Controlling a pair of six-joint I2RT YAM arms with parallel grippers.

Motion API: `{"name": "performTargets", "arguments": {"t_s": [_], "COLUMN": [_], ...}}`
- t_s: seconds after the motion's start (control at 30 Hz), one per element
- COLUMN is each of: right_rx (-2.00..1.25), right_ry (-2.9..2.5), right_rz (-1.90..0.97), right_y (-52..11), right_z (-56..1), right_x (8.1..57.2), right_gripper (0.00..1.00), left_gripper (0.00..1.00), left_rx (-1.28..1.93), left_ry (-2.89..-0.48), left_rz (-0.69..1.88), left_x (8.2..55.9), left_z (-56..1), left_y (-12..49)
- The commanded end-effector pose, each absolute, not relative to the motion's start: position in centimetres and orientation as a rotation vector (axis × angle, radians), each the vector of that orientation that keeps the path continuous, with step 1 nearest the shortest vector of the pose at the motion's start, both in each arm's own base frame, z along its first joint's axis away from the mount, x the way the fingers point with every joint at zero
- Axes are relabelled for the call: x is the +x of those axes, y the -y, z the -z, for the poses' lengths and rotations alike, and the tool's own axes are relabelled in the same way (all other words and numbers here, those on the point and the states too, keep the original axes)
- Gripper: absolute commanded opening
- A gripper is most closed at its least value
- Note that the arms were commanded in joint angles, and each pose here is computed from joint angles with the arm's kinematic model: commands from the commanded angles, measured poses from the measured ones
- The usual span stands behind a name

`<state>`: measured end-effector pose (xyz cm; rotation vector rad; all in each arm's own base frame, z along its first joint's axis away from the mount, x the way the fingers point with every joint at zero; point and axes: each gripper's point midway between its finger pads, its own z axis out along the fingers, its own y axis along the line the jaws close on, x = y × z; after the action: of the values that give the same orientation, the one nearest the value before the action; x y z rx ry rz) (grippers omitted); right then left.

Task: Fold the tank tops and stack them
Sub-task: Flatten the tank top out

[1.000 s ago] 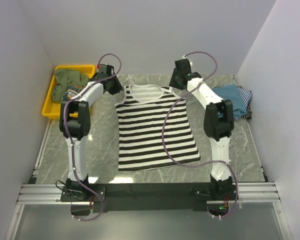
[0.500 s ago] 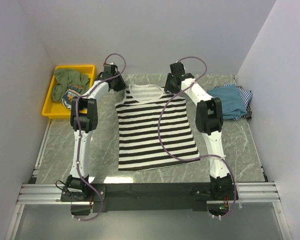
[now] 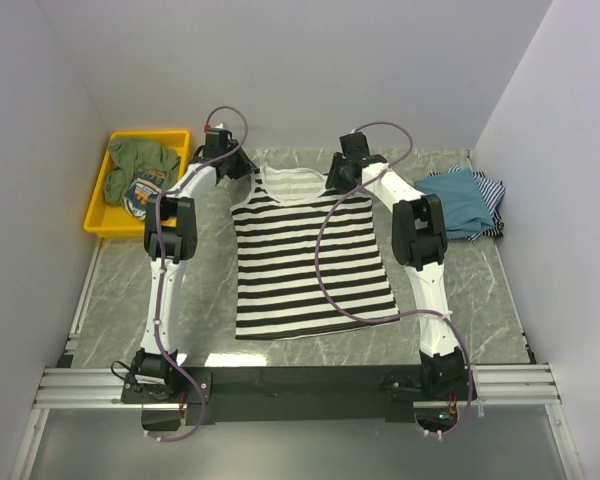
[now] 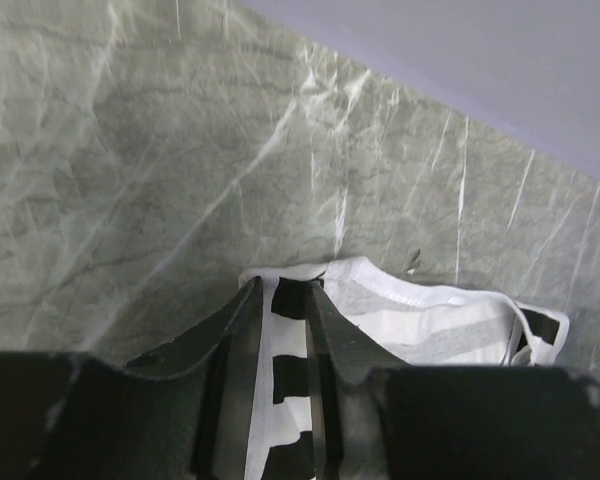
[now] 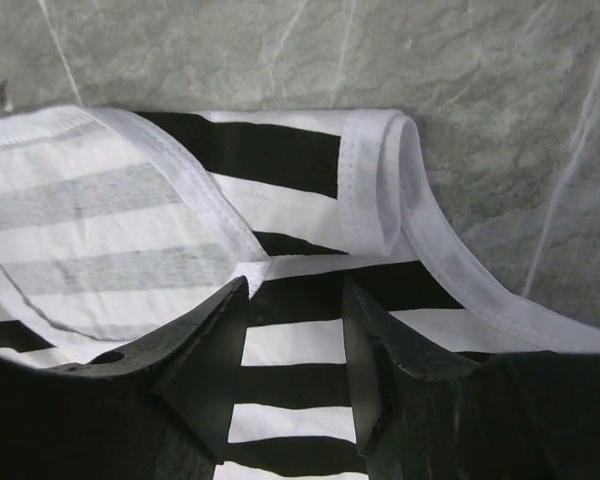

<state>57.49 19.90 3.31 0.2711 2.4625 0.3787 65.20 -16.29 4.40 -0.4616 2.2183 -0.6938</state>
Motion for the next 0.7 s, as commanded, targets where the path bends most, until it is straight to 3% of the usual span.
{"name": "performTargets", "arguments": {"t_s": [0.0, 0.13, 0.67], "right_rx": [0.333, 0.387, 0.485], "right_ry": [-2.367, -2.321, -2.160], "right_rz": [-0.436, -0.468, -0.636], "right_y": [-19.9, -19.3, -17.8], "right_z": [-5.9, -6.3, -10.2], "right_x": [59.3, 60.9, 64.0], "right_gripper": [0.48, 0.39, 0.36], "left_gripper": [0.29, 0.28, 0.28], "left_rx": [-0.432, -0.421, -0.361], "left_ry": [-2.106, -2.095, -2.052], "left_rz": [0.757, 0.776, 0.786], "left_x": [66.9, 66.7, 66.5], "left_z": [-7.6, -8.0, -10.9], "left_y": [16.5, 16.7, 16.8]}}
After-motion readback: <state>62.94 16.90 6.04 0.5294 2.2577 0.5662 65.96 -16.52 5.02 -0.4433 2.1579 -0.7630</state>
